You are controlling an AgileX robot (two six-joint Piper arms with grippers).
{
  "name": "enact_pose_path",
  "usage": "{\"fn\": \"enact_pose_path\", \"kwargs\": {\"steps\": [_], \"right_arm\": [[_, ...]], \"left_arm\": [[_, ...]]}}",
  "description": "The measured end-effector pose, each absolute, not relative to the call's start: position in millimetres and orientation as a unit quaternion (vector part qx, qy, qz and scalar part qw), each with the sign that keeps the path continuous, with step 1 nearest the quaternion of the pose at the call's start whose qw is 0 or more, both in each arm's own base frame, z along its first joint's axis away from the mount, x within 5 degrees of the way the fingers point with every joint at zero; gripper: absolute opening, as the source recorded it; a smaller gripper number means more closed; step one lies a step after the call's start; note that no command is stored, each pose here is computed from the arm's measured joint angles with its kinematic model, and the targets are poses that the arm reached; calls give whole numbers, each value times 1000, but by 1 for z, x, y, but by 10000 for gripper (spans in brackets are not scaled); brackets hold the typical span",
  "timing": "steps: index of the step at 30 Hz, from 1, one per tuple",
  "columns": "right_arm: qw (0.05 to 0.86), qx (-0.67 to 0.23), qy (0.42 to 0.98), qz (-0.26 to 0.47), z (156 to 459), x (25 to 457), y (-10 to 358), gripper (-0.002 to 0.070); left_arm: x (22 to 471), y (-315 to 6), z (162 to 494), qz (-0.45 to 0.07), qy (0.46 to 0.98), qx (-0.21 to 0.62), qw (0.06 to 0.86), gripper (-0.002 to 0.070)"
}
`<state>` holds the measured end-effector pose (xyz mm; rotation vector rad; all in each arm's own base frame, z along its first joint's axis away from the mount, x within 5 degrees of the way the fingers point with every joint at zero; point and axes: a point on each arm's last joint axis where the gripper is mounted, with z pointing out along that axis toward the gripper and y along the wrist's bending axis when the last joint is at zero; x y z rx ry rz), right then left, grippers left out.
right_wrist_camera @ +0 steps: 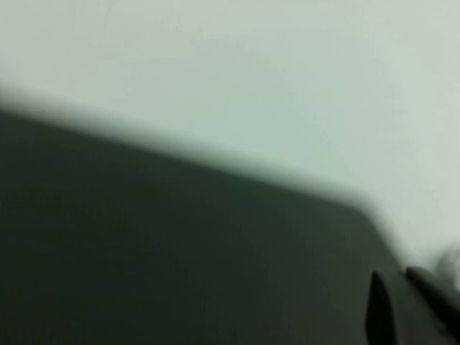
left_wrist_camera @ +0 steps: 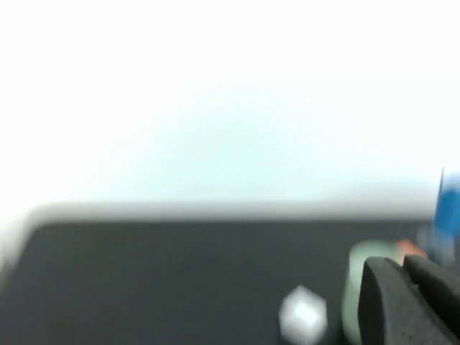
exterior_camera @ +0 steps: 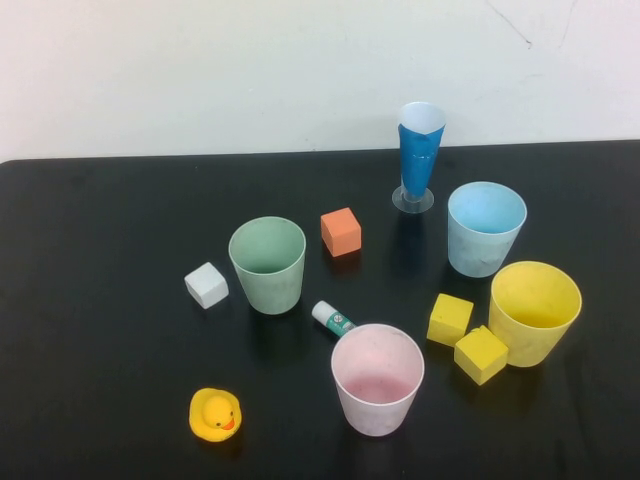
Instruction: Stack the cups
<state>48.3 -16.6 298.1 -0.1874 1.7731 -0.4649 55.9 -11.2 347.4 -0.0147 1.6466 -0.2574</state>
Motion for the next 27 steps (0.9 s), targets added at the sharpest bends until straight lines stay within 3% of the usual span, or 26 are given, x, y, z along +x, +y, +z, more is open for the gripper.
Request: {"fn": "enact_pose_path", "kwargs": {"steps": [5,9,13,22,27], "right_arm": [[473,-158,855,-141,273,71,-8,-3],[431,-208,875,-73,263,83,4,-3],[421,-255,870,-26,260,94,14,-3],[444,-273,854,2,252,100,20,-3],[452,-270,850,0,252,101,20,-3]], "left_arm": [[99,-24,329,-146,845,-7,514,0],[130,-40,314,-197,889,27,412,0],[162,-54,308,-246,897,59,363,0],[232,-72,328,-270,899,93,331,0],[257,-97,338,-203,899,182,342,0]]}}
